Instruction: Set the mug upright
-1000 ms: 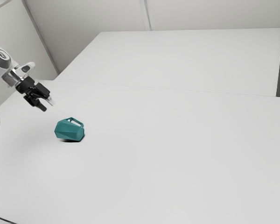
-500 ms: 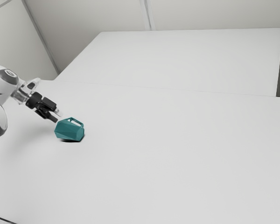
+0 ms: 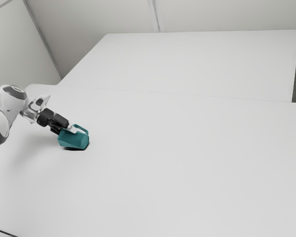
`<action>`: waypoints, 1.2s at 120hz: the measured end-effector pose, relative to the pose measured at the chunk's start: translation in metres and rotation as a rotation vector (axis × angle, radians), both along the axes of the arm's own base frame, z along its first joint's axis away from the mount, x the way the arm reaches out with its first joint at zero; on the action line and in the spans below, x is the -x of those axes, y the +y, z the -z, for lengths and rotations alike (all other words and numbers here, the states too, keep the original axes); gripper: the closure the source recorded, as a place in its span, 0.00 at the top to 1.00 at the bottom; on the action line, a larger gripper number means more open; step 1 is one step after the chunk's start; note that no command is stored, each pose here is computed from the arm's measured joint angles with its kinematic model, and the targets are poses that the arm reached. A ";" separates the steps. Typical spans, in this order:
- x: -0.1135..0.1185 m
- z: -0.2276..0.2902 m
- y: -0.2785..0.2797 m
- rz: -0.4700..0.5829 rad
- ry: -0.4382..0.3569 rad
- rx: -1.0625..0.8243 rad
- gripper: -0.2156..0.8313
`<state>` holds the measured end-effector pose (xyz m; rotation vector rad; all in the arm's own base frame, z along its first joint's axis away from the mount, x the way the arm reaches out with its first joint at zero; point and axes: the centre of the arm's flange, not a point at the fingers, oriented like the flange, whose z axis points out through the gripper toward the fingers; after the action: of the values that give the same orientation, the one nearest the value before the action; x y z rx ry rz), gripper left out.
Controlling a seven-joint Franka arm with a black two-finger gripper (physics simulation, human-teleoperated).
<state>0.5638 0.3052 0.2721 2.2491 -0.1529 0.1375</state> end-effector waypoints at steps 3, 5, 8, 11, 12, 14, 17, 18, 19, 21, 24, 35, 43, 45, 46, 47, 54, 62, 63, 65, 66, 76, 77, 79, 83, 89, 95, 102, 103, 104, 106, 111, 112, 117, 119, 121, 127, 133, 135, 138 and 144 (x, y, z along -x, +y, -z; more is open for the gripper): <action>0.000 -0.001 0.000 0.000 -0.004 0.004 0.52; 0.000 -0.001 0.000 0.001 -0.007 0.006 0.48; 0.000 -0.002 0.000 0.001 -0.011 0.007 0.42; 0.001 -0.003 0.001 0.001 -0.015 0.009 0.37; 0.001 -0.004 0.001 0.001 -0.016 0.009 0.36; 0.001 -0.004 0.001 0.001 -0.018 0.009 0.33; 0.001 -0.006 0.002 0.002 -0.022 0.010 0.30; 0.001 -0.006 0.002 0.002 -0.023 0.010 0.29; 0.001 -0.007 0.003 0.002 -0.024 0.010 0.28; 0.001 -0.007 0.003 0.003 -0.027 0.010 0.26; 0.002 -0.009 0.004 0.004 -0.030 0.011 0.24; 0.001 -0.017 0.002 0.016 -0.047 0.010 0.18; -0.001 -0.022 -0.002 0.030 -0.056 0.014 0.13; -0.002 -0.024 -0.003 0.034 -0.059 0.015 0.12; -0.002 -0.025 -0.004 0.036 -0.060 0.015 0.11; -0.002 -0.025 -0.005 0.038 -0.061 0.016 0.11; -0.003 -0.038 -0.012 0.053 -0.079 0.016 0.10; 0.003 -0.057 -0.018 0.061 -0.099 0.017 0.08; 0.003 -0.060 -0.019 0.062 -0.102 0.017 0.08; 0.005 -0.064 -0.020 0.064 -0.107 0.016 0.08; 0.005 -0.066 -0.021 0.065 -0.109 0.016 0.08; 0.005 -0.085 -0.035 0.091 -0.129 0.008 0.07; 0.005 -0.086 -0.037 0.094 -0.131 0.006 0.07; 0.004 -0.089 -0.041 0.102 -0.133 0.001 0.07; 0.001 -0.097 -0.049 0.120 -0.139 -0.015 0.07; -0.005 -0.112 -0.065 0.156 -0.150 -0.058 0.06; -0.010 -0.124 -0.083 0.193 -0.155 -0.112 0.06; -0.016 -0.141 -0.108 0.240 -0.161 -0.197 0.06; -0.016 -0.143 -0.112 0.248 -0.162 -0.211 0.06; -0.017 -0.145 -0.116 0.255 -0.162 -0.225 0.06; -0.018 -0.147 -0.123 0.269 -0.160 -0.253 0.06; -0.019 -0.149 -0.138 0.291 -0.151 -0.317 0.06; -0.019 -0.148 -0.141 0.294 -0.149 -0.329 0.06; -0.019 -0.145 -0.154 0.307 -0.140 -0.389 0.06; -0.019 -0.145 -0.159 0.313 -0.137 -0.414 0.05; -0.020 -0.145 -0.164 0.320 -0.135 -0.441 0.05; -0.024 -0.146 -0.179 0.342 -0.130 -0.525 0.05; -0.029 -0.149 -0.191 0.352 -0.131 -0.600 0.05; -0.030 -0.150 -0.195 0.353 -0.130 -0.622 0.05; -0.032 -0.151 -0.200 0.351 -0.128 -0.652 0.05; -0.032 -0.147 -0.211 0.343 -0.121 -0.696 0.05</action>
<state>0.5959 0.0942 0.4194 2.8553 -0.7435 0.0351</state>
